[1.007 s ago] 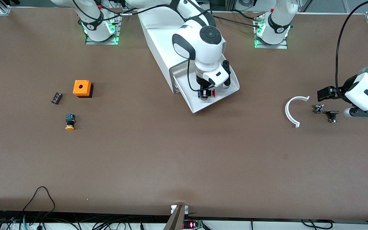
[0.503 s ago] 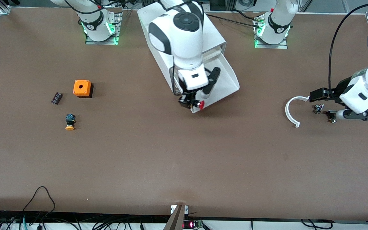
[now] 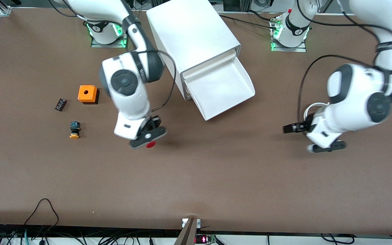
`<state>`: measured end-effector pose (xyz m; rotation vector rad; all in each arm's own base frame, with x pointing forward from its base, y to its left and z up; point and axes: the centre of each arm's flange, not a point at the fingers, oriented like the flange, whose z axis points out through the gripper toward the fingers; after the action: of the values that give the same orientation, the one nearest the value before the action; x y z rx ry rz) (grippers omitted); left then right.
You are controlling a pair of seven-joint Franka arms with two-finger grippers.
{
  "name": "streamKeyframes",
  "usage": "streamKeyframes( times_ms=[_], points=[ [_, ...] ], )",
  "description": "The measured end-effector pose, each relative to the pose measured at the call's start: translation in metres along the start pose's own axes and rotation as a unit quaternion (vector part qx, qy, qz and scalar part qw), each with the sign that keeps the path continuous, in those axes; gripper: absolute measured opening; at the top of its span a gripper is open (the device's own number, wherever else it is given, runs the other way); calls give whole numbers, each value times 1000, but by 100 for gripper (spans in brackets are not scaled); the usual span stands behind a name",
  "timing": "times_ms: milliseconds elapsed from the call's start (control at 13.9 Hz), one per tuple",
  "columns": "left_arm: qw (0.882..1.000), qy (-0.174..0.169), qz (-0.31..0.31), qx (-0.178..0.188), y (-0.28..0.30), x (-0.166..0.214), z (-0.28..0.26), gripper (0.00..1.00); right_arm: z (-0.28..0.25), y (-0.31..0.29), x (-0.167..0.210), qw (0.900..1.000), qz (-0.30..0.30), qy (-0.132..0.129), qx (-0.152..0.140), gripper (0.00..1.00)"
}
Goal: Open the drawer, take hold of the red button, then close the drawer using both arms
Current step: 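Lift the button with the right gripper while the left gripper shuts the drawer, then set the button down with the right gripper while the left gripper withdraws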
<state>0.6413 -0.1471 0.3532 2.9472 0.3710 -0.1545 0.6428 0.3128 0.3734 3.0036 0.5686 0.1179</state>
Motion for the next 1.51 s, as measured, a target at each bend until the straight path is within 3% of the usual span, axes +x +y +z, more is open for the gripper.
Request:
streamKeyframes(
  times_ms=[216,431,719,1150,1438,1510],
  points=[
    [999,38,-32,-21,42,-38,81,100,34,42,-19,996,77,-38,0,41],
    [999,23,-36,-16,63,-70,118,100,89,105,-50,989,133,-60,-4,41],
    [999,-17,-38,-9,99,-125,127,100,132,156,-95,985,164,-56,-3,41],
    [996,-89,14,3,147,-256,135,100,181,182,-150,985,164,-44,-7,41],
    [993,-115,19,21,149,-282,122,100,202,182,-178,984,166,-56,-8,45],
    [993,-115,17,21,147,-280,121,100,199,182,-177,985,166,-54,-7,51]
  ],
)
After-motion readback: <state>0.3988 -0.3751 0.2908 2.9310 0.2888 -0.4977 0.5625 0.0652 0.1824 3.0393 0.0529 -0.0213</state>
